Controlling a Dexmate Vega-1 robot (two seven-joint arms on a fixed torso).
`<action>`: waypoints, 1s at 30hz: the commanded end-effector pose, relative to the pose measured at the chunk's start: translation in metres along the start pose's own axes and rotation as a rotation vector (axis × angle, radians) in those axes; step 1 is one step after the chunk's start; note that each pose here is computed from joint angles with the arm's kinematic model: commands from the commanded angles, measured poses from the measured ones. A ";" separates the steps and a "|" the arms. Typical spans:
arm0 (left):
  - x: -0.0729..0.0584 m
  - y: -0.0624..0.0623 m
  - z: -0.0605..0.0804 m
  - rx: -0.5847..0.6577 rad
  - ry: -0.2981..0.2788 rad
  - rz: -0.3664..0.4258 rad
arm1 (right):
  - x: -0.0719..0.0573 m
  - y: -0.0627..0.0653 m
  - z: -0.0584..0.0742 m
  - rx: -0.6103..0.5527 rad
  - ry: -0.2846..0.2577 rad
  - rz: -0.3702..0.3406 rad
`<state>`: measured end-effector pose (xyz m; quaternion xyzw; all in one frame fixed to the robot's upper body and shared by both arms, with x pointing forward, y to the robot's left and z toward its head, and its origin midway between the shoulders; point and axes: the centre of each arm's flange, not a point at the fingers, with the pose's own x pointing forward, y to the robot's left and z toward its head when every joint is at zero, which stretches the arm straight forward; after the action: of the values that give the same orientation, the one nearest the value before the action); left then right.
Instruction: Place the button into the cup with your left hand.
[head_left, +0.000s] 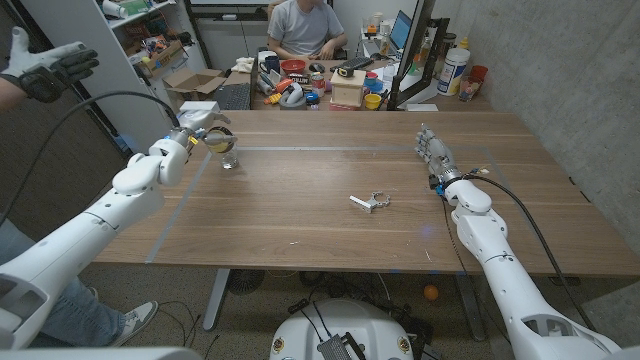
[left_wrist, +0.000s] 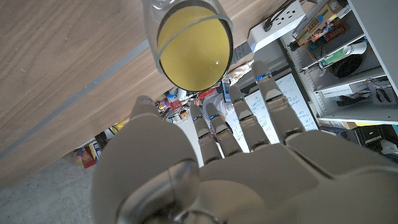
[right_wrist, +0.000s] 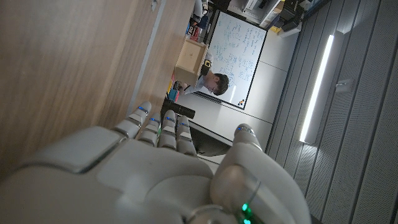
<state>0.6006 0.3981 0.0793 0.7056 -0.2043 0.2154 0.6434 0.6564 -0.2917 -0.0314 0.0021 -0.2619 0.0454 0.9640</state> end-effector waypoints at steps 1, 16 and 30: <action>-0.011 0.008 0.004 -0.127 -0.014 0.081 | 0.002 0.003 0.003 -0.003 -0.007 0.009; -0.035 0.024 0.037 -0.434 -0.027 0.115 | -0.003 -0.008 0.013 0.003 -0.059 0.050; -0.070 0.014 0.087 -0.811 0.017 0.144 | -0.009 -0.026 0.036 -0.020 -0.145 0.217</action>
<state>0.5544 0.3405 0.0669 0.5002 -0.2984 0.1912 0.7901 0.6450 -0.3062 -0.0166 -0.0128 -0.3000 0.0991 0.9487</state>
